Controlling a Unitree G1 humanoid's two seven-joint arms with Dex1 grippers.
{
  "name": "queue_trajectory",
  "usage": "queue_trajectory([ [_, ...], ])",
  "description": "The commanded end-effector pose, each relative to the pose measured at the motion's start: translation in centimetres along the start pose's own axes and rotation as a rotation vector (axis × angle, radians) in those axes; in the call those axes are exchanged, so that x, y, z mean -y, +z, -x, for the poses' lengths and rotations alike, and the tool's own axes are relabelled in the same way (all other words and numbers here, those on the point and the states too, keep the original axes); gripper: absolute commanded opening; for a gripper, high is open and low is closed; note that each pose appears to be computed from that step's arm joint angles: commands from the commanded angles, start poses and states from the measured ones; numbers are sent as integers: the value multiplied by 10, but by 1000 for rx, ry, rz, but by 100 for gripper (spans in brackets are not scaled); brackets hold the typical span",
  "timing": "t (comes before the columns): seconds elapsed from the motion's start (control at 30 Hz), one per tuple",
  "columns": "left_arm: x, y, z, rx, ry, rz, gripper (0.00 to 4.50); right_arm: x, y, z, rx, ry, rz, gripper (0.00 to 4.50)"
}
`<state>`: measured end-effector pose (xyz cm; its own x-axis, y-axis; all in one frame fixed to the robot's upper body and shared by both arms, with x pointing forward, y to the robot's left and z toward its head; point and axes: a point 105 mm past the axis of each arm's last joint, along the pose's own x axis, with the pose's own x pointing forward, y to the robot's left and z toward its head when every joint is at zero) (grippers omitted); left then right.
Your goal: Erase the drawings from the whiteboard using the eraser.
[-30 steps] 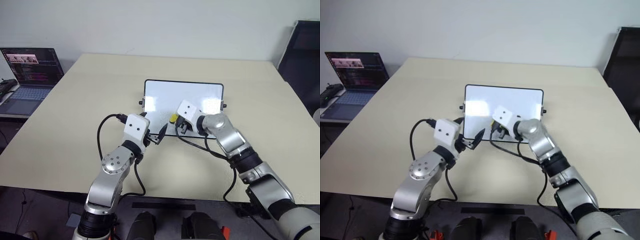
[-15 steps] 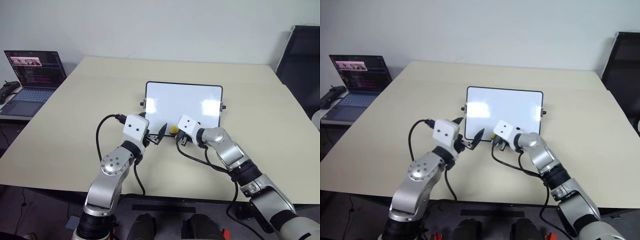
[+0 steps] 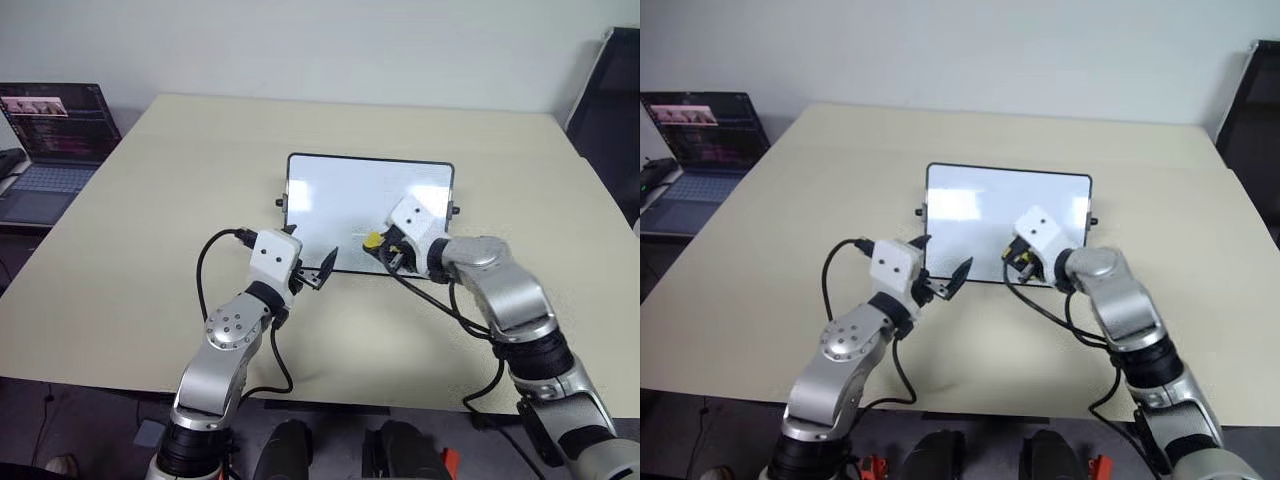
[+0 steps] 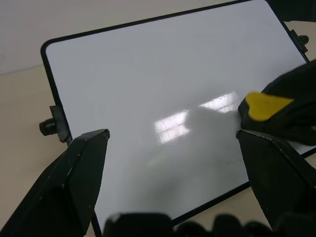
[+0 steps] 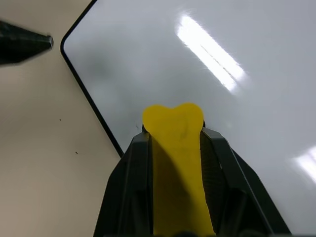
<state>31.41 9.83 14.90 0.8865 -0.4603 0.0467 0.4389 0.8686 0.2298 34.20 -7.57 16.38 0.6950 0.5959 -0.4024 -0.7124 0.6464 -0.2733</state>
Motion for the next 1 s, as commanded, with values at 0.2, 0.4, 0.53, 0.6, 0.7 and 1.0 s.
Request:
queue_trajectory([
  [0.2, 6, 12, -3, 54, -52, -13, 450, 32, 7, 42, 83, -277, -273, 97],
  [0.4, 3, 14, -6, 59, -62, -24, 450, 36, -19, 55, 70, -413, -426, 97],
  [0.53, 3, 15, -8, 59, -71, -29, 450, 35, -24, 56, 64, -447, -454, 97],
  [0.6, 3, 16, -8, 60, -73, -30, 450, 34, -23, 55, 64, -448, -458, 97],
  [0.7, 2, 16, -8, 59, -74, -30, 450, 33, -22, 53, 68, -446, -454, 97],
  [1.0, 3, 15, -6, 52, -72, -27, 450, 33, -23, 50, 62, -436, -456, 97],
])
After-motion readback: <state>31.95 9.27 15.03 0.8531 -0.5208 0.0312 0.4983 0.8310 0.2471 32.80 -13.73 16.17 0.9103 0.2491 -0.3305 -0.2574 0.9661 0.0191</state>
